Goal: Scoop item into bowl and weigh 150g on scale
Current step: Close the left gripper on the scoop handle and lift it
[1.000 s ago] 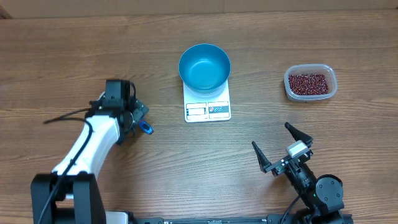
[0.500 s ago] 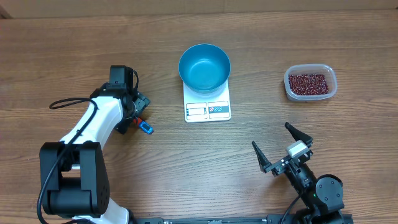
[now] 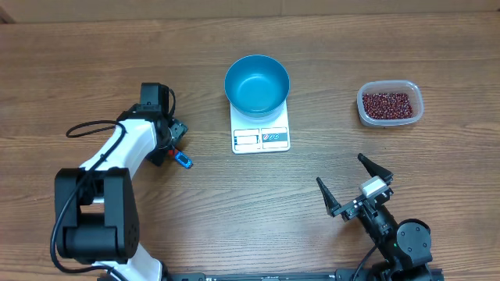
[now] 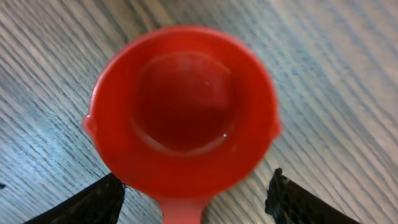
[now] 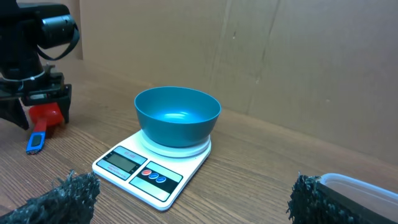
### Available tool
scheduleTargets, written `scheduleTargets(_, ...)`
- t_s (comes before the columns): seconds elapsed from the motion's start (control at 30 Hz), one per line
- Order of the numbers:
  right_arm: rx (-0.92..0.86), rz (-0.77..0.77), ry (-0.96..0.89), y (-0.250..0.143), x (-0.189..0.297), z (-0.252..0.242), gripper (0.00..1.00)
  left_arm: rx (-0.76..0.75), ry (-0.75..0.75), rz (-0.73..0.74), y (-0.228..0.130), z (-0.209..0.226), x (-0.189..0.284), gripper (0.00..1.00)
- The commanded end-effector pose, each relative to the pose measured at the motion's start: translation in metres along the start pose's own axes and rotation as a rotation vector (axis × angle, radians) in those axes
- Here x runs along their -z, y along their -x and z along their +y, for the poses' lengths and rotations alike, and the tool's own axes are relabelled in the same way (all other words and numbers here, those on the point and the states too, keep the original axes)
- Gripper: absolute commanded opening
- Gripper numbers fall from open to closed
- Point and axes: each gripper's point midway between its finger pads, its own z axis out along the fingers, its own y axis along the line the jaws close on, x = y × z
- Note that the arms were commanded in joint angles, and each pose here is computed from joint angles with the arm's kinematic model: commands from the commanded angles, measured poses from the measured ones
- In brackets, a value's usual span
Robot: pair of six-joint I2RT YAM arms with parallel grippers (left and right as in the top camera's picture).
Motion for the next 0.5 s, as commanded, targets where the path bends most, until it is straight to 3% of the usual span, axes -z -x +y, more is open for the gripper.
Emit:
scheduleTargets(0.0,-0.002,-0.002,-0.014,-0.0020,0.0000,-0.0024,1.00,0.028,-0.005,-0.012,0.0060,-0.0045,-0.0023,0.66)
scheduleTargets(0.47,-0.002,-0.002,-0.014,-0.0020,0.0000,-0.0024,1.00,0.029,0.008,-0.034,0.0098,-0.0024,-0.0027,0.37)
